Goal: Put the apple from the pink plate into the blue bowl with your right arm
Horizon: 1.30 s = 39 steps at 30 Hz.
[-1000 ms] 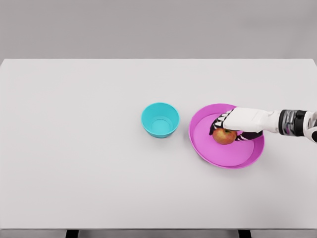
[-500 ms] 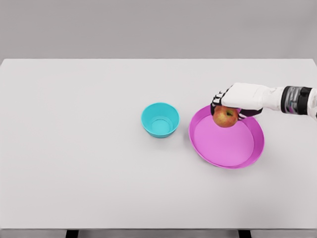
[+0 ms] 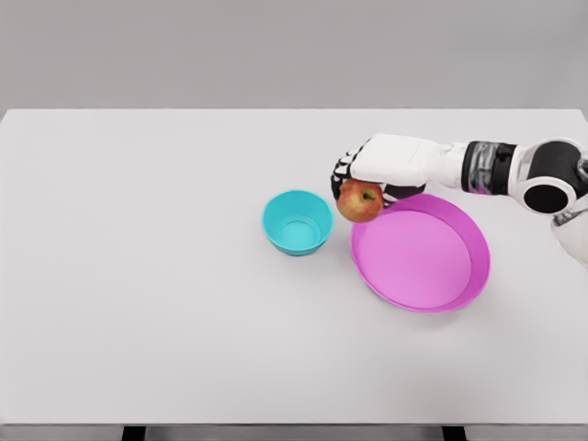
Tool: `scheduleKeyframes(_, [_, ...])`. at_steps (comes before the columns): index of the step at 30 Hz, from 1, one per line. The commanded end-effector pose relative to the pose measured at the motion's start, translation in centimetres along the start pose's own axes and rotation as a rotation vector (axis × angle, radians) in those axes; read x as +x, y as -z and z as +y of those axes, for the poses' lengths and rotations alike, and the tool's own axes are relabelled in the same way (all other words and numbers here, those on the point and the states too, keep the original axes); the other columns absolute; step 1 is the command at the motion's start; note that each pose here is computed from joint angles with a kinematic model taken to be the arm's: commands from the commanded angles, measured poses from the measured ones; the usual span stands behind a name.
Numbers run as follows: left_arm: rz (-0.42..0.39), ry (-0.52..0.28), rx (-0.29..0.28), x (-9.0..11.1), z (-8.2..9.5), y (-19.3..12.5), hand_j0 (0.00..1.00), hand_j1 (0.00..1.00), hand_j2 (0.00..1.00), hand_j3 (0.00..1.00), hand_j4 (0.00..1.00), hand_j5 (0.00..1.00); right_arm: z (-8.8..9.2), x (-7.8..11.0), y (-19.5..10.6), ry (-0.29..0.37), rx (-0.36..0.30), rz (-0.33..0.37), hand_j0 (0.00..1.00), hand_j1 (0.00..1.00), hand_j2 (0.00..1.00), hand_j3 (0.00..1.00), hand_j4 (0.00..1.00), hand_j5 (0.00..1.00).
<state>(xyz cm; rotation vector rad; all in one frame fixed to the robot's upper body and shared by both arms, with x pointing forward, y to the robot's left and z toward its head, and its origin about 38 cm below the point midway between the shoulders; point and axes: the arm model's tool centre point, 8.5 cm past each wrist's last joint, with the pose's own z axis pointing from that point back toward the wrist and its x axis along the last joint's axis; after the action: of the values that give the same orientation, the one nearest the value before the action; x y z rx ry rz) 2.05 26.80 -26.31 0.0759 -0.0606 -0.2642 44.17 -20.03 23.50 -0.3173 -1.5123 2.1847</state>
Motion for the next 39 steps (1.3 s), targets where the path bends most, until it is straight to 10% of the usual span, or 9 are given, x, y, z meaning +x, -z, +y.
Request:
scheduleKeyframes(1, [0.000,0.000,0.000,0.0,0.0,0.0,1.00,1.00,1.00,1.00,1.00,1.00,-0.4,0.8,1.4,0.002,-0.020,-0.025,0.41,0.41,0.41,0.41,0.41,0.41])
scheduleKeyframes(23, [0.000,0.000,0.000,0.0,0.0,0.0,1.00,1.00,1.00,1.00,1.00,1.00,-0.2,2.2,7.9,0.012,-0.006,-0.066,0.42,0.42,0.42,0.42,0.42,0.42])
scheduleKeyframes(24, [0.000,0.000,0.000,0.0,0.0,0.0,1.00,1.00,1.00,1.00,1.00,1.00,-0.2,2.1,7.9,0.015,-0.007,-0.065,0.46,0.46,0.46,0.46,0.46,0.46])
scheduleKeyframes(25, [0.000,0.000,0.000,0.0,0.0,0.0,1.00,1.00,1.00,1.00,1.00,1.00,-0.2,2.1,8.0,0.022,-0.007,-0.057,0.99,0.99,0.99,0.99,0.99,0.99])
scheduleKeyframes(32, [0.000,0.000,0.001,0.0,0.0,0.0,1.00,1.00,1.00,1.00,1.00,1.00,-1.1,2.1,7.7,0.008,-0.023,-0.051,1.00,1.00,1.00,1.00,1.00,1.00])
scheduleKeyframes(36, [0.000,0.000,0.001,0.0,0.0,0.0,1.00,1.00,1.00,1.00,1.00,1.00,-7.3,-0.5,-0.6,-0.093,-0.205,0.064,1.00,1.00,1.00,1.00,1.00,1.00])
scheduleKeyframes(39, [0.000,0.000,0.000,0.0,0.0,0.0,1.00,1.00,1.00,1.00,1.00,1.00,-5.6,-5.3,-10.4,-0.049,-0.255,0.269,1.00,1.00,1.00,1.00,1.00,1.00])
